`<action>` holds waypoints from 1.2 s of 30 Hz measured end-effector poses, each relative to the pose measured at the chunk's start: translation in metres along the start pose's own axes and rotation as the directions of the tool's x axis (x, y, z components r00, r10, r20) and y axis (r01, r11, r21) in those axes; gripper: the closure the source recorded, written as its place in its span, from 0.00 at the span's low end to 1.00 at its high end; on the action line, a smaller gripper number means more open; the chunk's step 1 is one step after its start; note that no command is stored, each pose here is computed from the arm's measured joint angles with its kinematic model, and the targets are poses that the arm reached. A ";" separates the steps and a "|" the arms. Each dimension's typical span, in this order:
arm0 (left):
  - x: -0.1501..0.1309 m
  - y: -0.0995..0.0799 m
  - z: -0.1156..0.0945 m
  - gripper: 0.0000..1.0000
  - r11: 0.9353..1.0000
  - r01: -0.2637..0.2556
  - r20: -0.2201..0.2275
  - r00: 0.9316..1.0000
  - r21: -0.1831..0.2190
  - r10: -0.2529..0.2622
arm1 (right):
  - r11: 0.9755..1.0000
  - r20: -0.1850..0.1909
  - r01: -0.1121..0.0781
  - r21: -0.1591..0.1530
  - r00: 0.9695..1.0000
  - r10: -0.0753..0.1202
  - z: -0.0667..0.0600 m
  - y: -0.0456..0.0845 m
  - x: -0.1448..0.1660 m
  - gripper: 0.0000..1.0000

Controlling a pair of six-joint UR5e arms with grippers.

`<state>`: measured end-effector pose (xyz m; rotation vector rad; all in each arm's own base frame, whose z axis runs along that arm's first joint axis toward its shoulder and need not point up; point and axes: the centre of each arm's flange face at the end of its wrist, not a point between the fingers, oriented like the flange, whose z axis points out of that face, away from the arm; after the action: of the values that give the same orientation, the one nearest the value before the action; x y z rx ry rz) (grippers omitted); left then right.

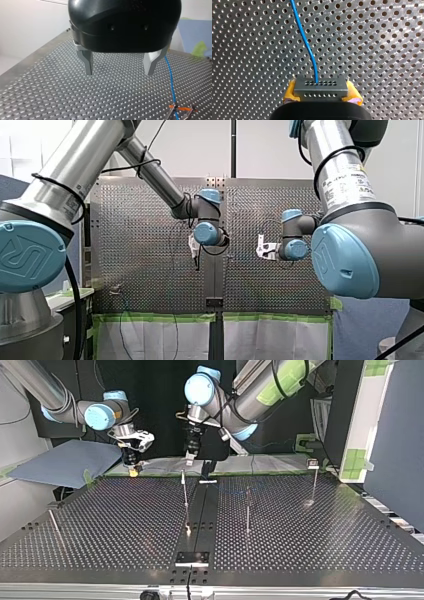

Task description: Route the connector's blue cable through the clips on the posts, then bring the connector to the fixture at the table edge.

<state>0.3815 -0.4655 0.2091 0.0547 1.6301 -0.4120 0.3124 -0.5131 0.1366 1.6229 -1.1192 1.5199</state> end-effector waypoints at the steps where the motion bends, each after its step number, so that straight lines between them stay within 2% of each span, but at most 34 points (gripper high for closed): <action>1: -0.002 0.001 -0.002 0.00 1.000 0.008 0.003 1.000 -0.001 -0.008 | 1.000 0.000 0.000 0.000 1.000 0.000 0.000 0.000 0.000 1.00; 8: -0.017 0.007 -0.017 0.00 0.996 0.083 0.040 0.996 0.011 -0.083 | 1.000 0.003 -0.001 0.000 1.000 0.001 0.000 0.000 0.000 1.00; 15: -0.031 0.009 -0.034 0.00 0.987 0.154 0.085 0.984 0.037 -0.157 | 1.000 0.003 -0.001 0.003 1.000 0.001 0.000 -0.001 0.000 1.00; 23: -0.043 0.017 -0.051 0.00 0.983 0.179 0.117 0.976 0.047 -0.184 | 1.000 0.004 -0.003 0.009 1.000 0.003 -0.001 -0.003 -0.001 1.00; 31: -0.058 0.024 -0.069 0.00 0.970 0.235 0.166 0.956 0.071 -0.243 | 1.000 0.004 -0.003 0.016 1.000 0.003 -0.001 -0.005 -0.001 1.00; 36: -0.064 0.030 -0.082 0.00 0.967 0.243 0.186 0.949 0.078 -0.254 | 1.000 0.004 -0.003 0.017 1.000 0.003 0.000 -0.005 -0.001 1.00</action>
<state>0.3189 -0.4004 0.2685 -0.1488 1.4354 -0.6355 0.3165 -0.5106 0.1365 1.6370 -1.1140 1.5327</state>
